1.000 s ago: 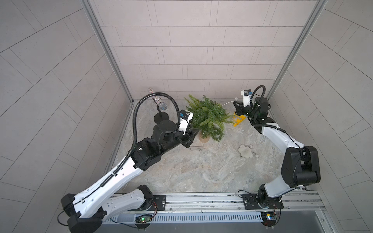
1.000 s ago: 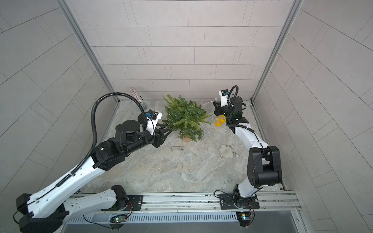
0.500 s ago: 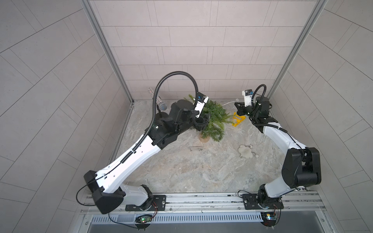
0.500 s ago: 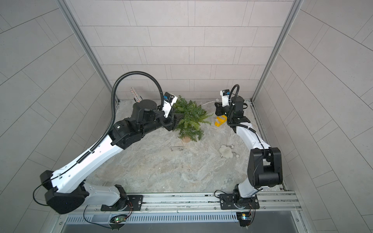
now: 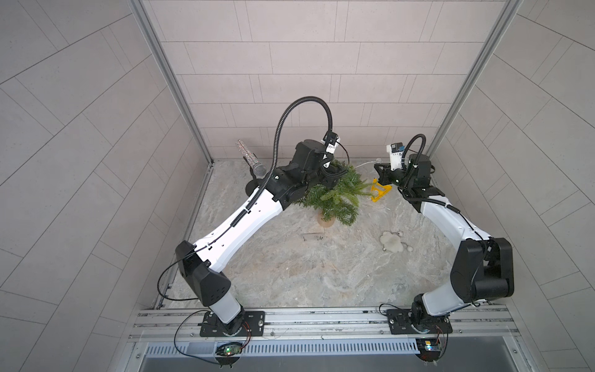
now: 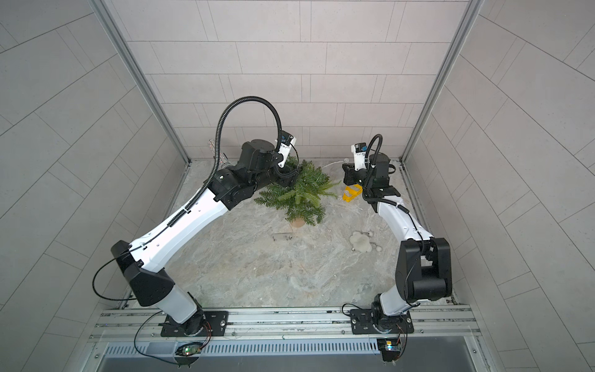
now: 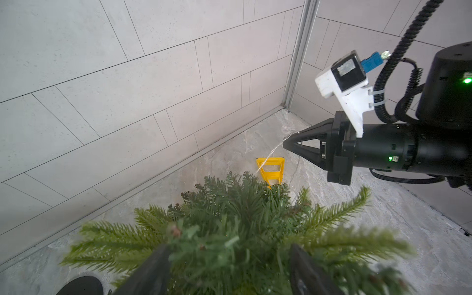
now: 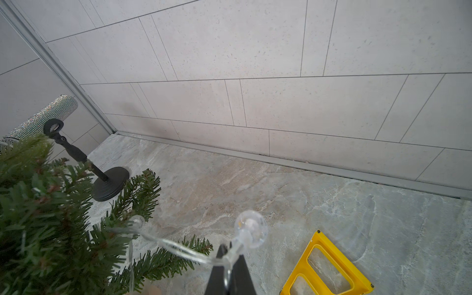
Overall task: Remove string lights from the small christmas tree
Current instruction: Remove the light string from the Christmas tree.
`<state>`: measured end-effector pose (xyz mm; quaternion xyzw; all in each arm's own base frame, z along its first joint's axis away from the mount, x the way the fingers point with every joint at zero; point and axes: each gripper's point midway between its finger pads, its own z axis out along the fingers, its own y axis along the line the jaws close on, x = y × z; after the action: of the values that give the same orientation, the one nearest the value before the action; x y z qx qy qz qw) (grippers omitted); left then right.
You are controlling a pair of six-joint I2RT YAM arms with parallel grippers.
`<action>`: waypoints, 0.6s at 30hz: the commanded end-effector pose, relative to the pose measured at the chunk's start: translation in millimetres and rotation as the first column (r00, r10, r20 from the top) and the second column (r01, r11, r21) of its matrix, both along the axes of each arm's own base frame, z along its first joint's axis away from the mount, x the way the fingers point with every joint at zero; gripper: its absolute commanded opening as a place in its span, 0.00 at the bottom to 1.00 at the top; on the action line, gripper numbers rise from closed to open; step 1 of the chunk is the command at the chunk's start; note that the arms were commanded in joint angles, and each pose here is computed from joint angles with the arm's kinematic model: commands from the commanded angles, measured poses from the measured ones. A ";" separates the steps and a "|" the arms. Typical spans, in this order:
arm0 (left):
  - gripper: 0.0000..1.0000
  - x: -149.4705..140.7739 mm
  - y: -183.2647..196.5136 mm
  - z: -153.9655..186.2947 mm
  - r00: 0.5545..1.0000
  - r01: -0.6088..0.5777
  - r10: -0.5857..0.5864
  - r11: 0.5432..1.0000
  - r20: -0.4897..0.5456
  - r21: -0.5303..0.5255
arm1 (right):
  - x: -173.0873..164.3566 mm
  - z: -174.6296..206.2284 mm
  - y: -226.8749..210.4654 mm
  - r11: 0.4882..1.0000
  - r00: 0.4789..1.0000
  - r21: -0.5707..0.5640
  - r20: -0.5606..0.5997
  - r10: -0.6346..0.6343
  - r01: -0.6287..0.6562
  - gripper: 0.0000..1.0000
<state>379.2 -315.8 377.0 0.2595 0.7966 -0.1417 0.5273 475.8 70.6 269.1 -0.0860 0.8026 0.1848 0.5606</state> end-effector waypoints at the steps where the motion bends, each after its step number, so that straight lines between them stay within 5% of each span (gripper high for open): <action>1: 0.75 2.7 6.4 4.8 0.999 -0.025 0.024 1.000 0.021 0.018 | -7.2 17.3 -4.0 1.000 0.999 -0.022 0.035 -0.009 0.010 0.00; 18: 0.73 -10.3 10.3 -16.5 1.000 0.016 -0.015 0.999 -0.013 0.033 | -12.6 24.5 -31.1 0.996 0.996 -0.028 0.030 -0.082 0.083 0.00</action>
<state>372.1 -310.5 355.3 0.2702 0.8045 -0.1352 0.5114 468.1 48.7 277.2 -0.0685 0.8084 0.1611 0.5620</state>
